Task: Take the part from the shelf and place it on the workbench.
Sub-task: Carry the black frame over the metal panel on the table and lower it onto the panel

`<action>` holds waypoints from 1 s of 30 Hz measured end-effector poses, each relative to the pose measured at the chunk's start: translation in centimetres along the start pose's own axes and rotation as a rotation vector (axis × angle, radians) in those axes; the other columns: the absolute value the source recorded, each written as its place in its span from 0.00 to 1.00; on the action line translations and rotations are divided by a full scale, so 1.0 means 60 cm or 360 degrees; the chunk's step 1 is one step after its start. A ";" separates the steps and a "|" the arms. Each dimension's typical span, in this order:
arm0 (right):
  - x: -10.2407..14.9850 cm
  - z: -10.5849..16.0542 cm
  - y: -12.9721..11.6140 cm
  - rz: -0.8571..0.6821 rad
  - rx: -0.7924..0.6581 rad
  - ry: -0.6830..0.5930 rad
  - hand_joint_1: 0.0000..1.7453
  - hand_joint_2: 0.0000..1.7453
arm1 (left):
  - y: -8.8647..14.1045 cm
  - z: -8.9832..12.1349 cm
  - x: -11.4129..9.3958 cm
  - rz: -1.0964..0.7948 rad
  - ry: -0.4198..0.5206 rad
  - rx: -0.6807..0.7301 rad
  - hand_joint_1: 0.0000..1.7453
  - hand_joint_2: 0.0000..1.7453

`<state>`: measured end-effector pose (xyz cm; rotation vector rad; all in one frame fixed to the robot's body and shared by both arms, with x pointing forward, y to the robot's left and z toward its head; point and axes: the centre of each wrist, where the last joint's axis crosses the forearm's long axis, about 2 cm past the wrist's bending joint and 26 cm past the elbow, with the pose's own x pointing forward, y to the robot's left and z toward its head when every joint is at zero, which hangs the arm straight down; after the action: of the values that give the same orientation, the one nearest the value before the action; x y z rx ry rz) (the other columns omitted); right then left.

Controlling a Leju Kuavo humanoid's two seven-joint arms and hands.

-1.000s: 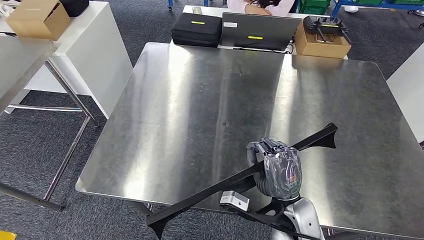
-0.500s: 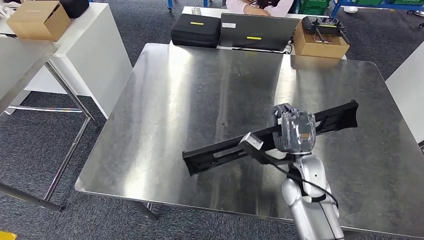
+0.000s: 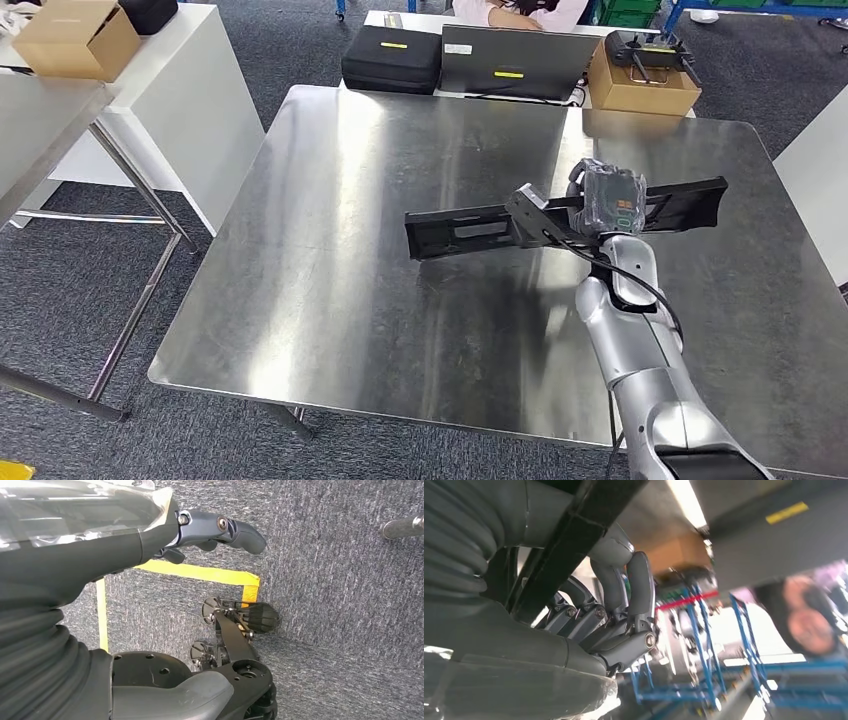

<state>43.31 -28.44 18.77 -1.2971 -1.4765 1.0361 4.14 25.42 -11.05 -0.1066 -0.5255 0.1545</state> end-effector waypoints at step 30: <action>0.113 -0.085 -0.026 -0.0327 0.1336 0.0028 0.00 0.00 | 0.010 -0.003 0.009 0.0127 0.0100 0.0082 0.00 1.00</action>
<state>47.45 -21.71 22.20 -0.5396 -0.9473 1.2953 4.65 26.08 -11.03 -0.0817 -0.4544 0.2415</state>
